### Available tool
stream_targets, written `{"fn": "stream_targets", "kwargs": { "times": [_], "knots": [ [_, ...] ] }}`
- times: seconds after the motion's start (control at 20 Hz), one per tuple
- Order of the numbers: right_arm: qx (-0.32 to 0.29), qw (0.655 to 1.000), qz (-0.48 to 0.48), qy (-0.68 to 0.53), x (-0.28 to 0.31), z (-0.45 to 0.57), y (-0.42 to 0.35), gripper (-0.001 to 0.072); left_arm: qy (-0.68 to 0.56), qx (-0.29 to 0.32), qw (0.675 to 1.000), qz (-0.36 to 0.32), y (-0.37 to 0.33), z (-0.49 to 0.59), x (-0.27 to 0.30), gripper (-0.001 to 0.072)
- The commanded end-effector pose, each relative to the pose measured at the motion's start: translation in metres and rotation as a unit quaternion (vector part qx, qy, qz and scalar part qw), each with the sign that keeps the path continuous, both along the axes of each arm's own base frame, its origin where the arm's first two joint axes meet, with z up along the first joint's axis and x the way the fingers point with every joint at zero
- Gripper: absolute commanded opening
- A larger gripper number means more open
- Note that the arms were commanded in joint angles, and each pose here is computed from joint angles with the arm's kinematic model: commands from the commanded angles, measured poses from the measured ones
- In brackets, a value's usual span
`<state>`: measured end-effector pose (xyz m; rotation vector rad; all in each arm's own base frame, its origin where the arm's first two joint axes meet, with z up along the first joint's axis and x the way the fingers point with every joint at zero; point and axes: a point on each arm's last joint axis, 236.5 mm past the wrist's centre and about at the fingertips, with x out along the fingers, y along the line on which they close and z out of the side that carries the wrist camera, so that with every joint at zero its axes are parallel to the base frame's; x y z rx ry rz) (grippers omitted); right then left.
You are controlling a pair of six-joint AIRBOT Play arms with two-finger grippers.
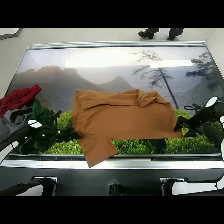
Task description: Fold the shirts.
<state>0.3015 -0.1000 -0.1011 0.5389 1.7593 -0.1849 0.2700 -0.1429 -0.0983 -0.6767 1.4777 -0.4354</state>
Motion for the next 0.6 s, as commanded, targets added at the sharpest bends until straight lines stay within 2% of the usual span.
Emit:
{"fn": "stream_targets", "kwargs": {
  "times": [0.0,0.05,0.1,0.15,0.3,0.4,0.5,0.55],
  "knots": [
    [0.023,1.000,-0.011,-0.004,0.004,0.000,0.011,0.0546,-0.011,-0.005,1.000,-0.006,-0.002,0.005,0.001,0.0030],
    [0.032,0.999,-0.014,-0.006,0.005,0.001,0.015,0.0409,-0.015,-0.005,1.000,-0.009,-0.002,0.006,0.002,0.0030],
    [0.039,0.999,-0.018,-0.011,0.008,0.002,0.018,0.0138,-0.019,-0.005,1.000,-0.011,-0.002,0.008,0.004,0.0030],
    [0.047,0.999,-0.019,-0.011,0.009,0.006,0.022,0.0047,-0.026,-0.006,1.000,-0.017,-0.002,0.012,0.007,0.0030],
    [0.044,0.996,-0.001,-0.075,0.033,0.046,0.020,0.0045,-0.078,0.019,0.994,-0.072,0.007,0.052,0.028,0.0027],
    [0.016,0.981,0.007,-0.191,0.075,0.114,0.012,0.0045,-0.169,0.071,0.980,-0.080,0.025,0.120,0.066,0.0027],
    [-0.034,0.930,0.011,-0.366,0.121,0.233,0.008,0.0045,-0.313,0.129,0.940,-0.049,0.045,0.239,0.107,0.0026],
    [-0.070,0.879,0.021,-0.470,0.131,0.315,0.009,0.0045,-0.398,0.149,0.905,-0.023,0.053,0.319,0.114,0.0026]
  ]
}}
